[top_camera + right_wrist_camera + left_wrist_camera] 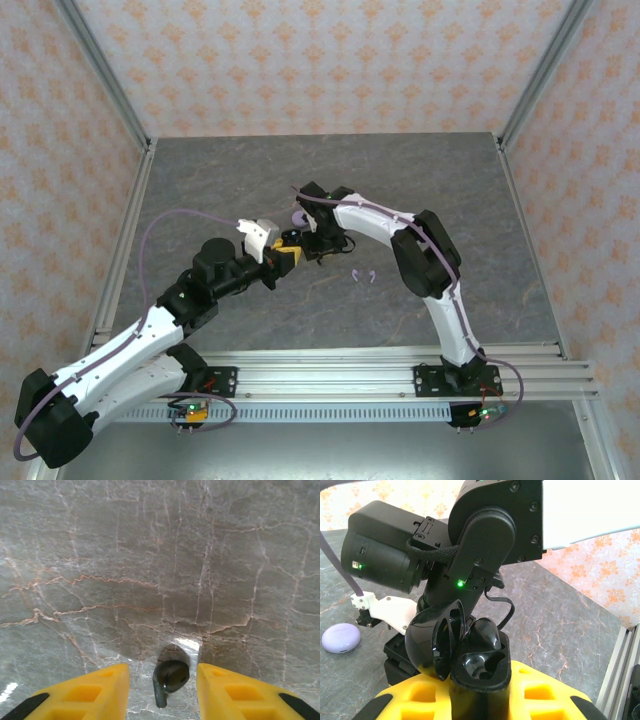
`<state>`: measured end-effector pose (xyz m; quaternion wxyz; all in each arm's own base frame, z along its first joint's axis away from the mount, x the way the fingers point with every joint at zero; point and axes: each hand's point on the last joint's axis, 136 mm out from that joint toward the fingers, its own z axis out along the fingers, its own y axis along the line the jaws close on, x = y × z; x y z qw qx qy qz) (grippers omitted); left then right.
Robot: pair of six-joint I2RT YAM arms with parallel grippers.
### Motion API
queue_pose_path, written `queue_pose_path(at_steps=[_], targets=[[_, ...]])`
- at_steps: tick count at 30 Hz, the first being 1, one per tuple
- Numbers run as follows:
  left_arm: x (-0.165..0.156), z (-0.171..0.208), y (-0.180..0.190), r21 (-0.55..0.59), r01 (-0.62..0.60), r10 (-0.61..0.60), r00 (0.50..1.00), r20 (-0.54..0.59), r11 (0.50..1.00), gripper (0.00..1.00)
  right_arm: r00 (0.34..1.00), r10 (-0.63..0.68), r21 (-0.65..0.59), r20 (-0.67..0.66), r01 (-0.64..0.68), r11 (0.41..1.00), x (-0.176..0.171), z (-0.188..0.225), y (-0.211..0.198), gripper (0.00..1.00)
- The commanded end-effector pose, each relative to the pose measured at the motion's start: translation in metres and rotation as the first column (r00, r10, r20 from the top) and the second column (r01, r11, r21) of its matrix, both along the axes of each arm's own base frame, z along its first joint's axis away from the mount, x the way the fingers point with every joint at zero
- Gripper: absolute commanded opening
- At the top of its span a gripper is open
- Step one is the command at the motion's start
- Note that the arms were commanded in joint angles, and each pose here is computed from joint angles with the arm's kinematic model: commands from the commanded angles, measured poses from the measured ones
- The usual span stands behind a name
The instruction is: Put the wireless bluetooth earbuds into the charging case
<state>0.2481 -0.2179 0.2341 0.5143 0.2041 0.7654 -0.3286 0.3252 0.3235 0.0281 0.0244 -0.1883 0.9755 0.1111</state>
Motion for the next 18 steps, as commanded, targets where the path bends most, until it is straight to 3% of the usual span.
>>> queue_pose_path(at_steps=[1, 18], targets=[[0.0, 0.004, 0.004, 0.003, -0.004, 0.004, 1.0, 0.018, 1.0, 0.19, 1.0, 0.017, -0.051, 0.003, -0.016, 0.999, -0.001, 0.0, -0.004, 0.41], [0.0, 0.002, 0.004, 0.004, -0.006, 0.006, 1.0, 0.015, 1.0, 0.19, 1.0, -0.006, -0.13, -0.006, 0.005, 0.991, -0.003, -0.022, -0.007, 0.36]])
